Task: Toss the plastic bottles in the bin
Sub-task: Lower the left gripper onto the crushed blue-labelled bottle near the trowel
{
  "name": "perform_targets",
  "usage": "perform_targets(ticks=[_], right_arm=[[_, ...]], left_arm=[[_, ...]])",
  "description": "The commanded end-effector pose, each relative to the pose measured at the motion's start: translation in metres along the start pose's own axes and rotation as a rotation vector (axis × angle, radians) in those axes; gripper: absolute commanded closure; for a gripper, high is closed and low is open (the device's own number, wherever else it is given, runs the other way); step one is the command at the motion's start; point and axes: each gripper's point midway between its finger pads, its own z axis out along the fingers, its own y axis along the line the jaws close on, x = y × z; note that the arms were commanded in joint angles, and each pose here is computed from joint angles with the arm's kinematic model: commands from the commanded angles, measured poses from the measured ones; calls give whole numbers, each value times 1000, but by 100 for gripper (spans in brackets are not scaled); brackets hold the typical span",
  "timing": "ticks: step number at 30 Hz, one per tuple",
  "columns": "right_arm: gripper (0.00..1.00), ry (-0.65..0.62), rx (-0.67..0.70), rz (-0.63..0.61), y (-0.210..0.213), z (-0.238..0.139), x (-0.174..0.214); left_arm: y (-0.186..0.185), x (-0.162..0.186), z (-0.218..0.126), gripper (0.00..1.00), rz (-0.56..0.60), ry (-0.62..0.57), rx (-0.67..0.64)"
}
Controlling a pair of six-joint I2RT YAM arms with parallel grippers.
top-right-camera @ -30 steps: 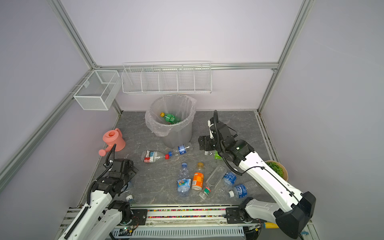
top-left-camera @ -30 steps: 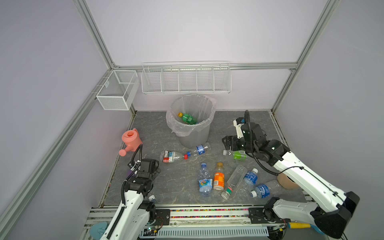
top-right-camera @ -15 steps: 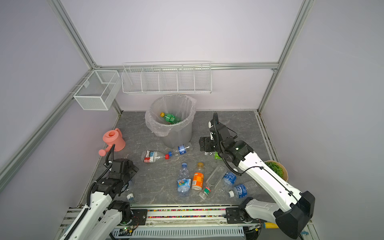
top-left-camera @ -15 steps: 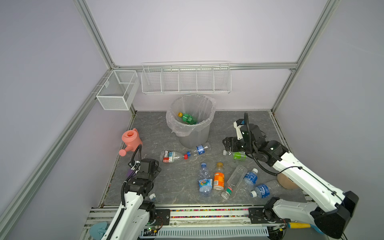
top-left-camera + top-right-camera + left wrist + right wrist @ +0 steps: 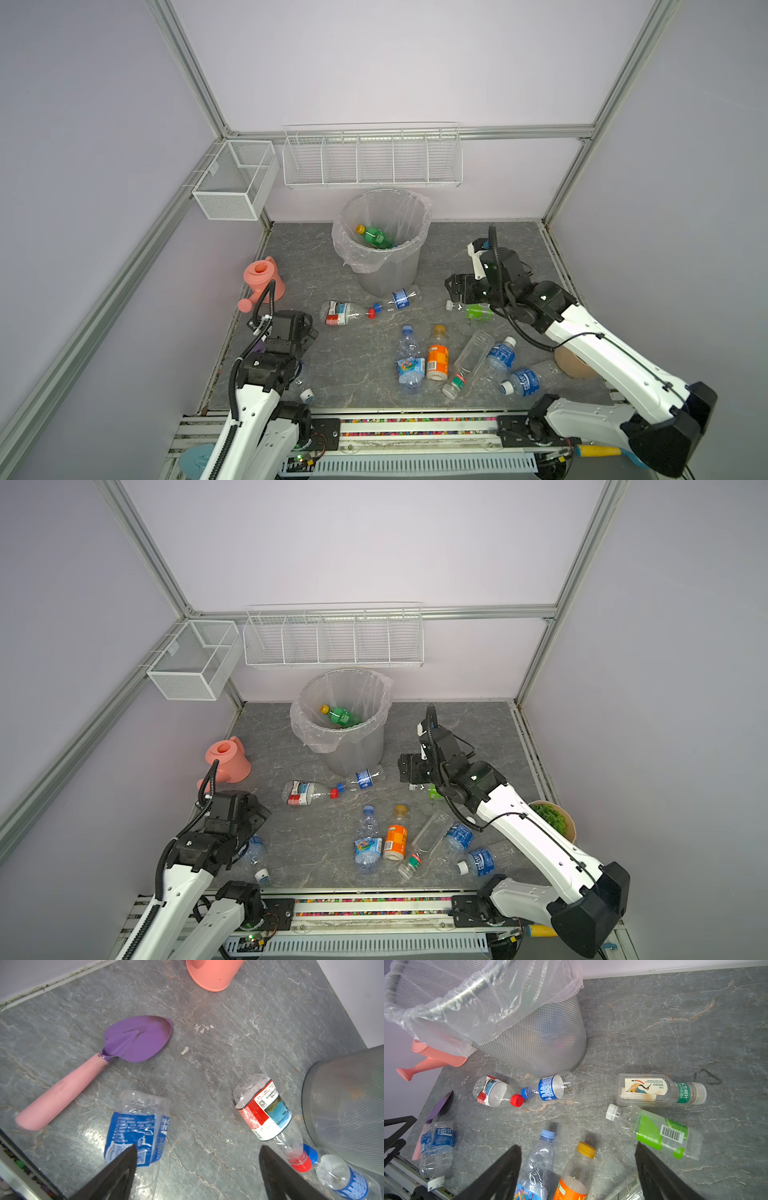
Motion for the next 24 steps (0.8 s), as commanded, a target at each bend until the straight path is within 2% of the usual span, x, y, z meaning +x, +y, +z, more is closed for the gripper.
perform_targets(ticks=[1, 6, 19, 24], right_arm=[[12, 7, 4, 10, -4, 3, 7], [12, 29, 31, 1, -12, 9, 17], [12, 54, 62, 3, -22, 17, 26], [11, 58, 65, 7, -23, 18, 25]], left_arm=[[34, 7, 2, 9, -60, -16, -119], [44, 20, 15, 8, -108, 6, -149], [50, 39, 41, 9, -65, 65, -195], [56, 55, 55, 12, -55, 112, -209]])
